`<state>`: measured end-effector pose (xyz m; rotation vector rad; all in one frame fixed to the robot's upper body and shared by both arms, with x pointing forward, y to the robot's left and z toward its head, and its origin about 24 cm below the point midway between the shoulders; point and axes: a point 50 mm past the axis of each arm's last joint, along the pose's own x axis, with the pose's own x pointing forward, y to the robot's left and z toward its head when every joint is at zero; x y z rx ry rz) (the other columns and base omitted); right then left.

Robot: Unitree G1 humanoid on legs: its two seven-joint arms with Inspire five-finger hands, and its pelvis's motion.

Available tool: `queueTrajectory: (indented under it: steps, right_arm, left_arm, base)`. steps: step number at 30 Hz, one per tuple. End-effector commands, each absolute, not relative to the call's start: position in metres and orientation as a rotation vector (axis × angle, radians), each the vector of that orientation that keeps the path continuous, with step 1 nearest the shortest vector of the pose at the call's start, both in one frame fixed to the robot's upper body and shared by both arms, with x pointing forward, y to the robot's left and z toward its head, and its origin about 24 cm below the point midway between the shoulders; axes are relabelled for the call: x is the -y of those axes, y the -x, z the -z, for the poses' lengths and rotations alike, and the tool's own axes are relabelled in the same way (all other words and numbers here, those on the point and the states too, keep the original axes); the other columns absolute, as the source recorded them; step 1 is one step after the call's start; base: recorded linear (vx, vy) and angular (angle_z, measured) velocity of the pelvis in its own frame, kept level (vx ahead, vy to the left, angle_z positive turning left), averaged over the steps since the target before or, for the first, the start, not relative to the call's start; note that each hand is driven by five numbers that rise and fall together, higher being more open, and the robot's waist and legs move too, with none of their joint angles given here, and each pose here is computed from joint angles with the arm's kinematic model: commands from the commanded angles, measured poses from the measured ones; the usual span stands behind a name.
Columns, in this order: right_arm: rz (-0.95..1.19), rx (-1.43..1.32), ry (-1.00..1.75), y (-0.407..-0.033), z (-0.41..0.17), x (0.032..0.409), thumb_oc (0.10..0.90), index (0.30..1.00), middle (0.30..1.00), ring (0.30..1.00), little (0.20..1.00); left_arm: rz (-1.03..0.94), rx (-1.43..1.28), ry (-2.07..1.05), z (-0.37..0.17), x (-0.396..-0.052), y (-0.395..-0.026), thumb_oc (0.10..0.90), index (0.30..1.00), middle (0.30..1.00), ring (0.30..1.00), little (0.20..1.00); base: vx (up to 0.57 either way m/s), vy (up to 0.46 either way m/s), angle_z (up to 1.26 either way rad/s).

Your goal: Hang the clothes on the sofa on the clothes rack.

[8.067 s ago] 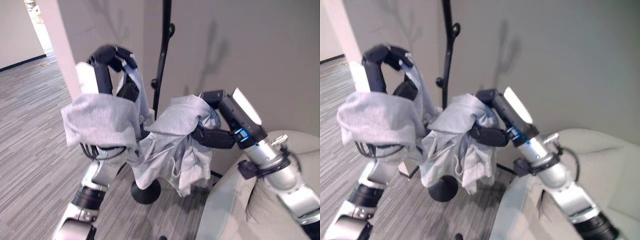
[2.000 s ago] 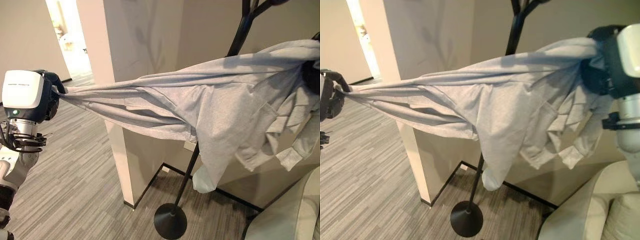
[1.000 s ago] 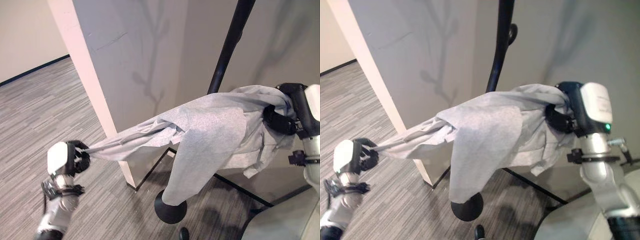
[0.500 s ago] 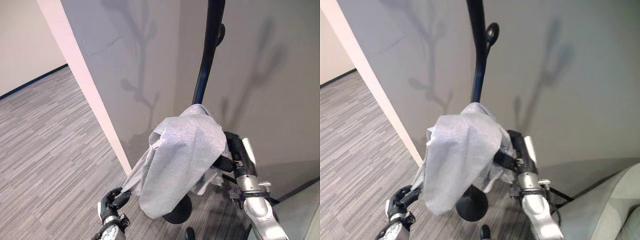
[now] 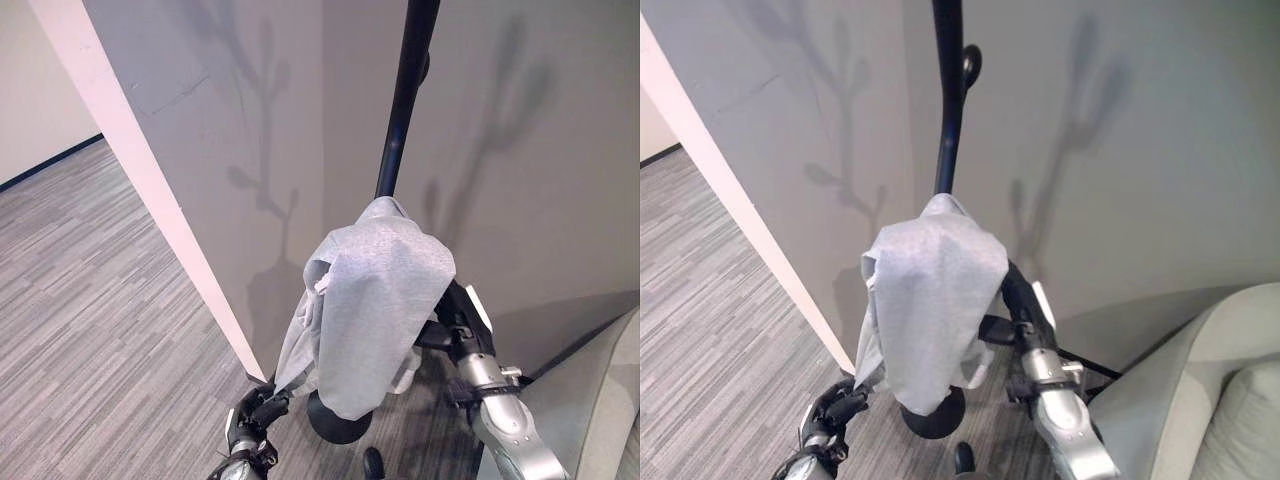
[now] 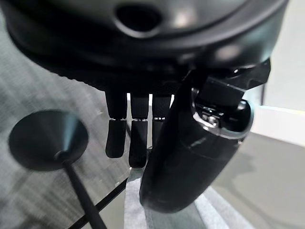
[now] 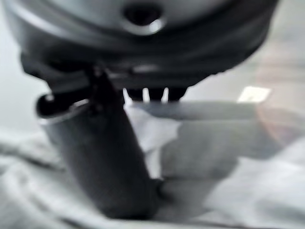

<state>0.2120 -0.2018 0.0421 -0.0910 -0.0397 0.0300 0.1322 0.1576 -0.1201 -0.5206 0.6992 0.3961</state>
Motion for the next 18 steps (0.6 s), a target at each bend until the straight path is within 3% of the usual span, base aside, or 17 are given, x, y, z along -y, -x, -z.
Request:
queueTrajectory:
  steps: [1, 3, 7, 10, 15, 16, 18]
  right_arm:
    - [-0.023, 0.258, -0.031, -0.224, -0.078, 0.211, 0.8, 0.9, 0.9, 0.9, 0.9]
    - [0.006, 0.238, -0.077, -0.222, -0.072, 0.216, 0.8, 0.9, 0.9, 0.9, 0.9]
    - [0.127, 0.15, -0.36, -0.211, -0.039, 0.229, 0.8, 0.9, 0.9, 0.9, 0.9]
    - [0.221, 0.07, -0.558, -0.202, -0.007, 0.235, 0.8, 0.9, 0.9, 0.9, 0.9]
    - [0.611, -0.231, -1.006, -0.163, 0.09, 0.224, 0.8, 0.9, 0.9, 0.9, 0.9]
    - [0.611, -0.23, -1.007, -0.163, 0.09, 0.224, 0.8, 0.9, 0.9, 0.9, 0.9]
    - [0.816, -0.284, -1.169, -0.143, 0.116, 0.219, 0.8, 0.9, 0.9, 0.9, 0.9]
  left_arm:
    - [-0.401, -0.634, 0.557, 0.117, -0.182, -0.136, 0.8, 0.9, 0.9, 0.9, 0.9]
    - [-0.409, -0.675, 0.576, 0.124, -0.182, -0.129, 0.8, 0.9, 0.9, 0.9, 0.9]
    - [-0.682, -0.725, 0.73, 0.145, -0.202, -0.106, 0.8, 0.9, 0.9, 0.9, 0.9]
    - [-0.752, -0.748, 0.717, 0.151, -0.213, -0.094, 0.8, 0.9, 0.9, 0.9, 0.9]
    - [-0.87, -0.881, 0.724, 0.166, -0.218, -0.057, 0.8, 0.9, 0.9, 0.9, 0.9]
    - [-0.87, -0.881, 0.725, 0.166, -0.218, -0.057, 0.8, 0.9, 0.9, 0.9, 0.9]
    - [-0.849, -0.921, 0.729, 0.169, -0.21, -0.051, 0.8, 0.9, 0.9, 0.9, 0.9]
  base:
    - [0.0, 0.0, 0.0]
    - [0.0, 0.0, 0.0]
    - [0.0, 0.015, -0.02]
    - [0.0, 0.0, 0.0]
    - [0.0, 0.012, 0.03]
    - [0.0, 0.0, 0.0]
    - [0.01, 0.018, 0.01]
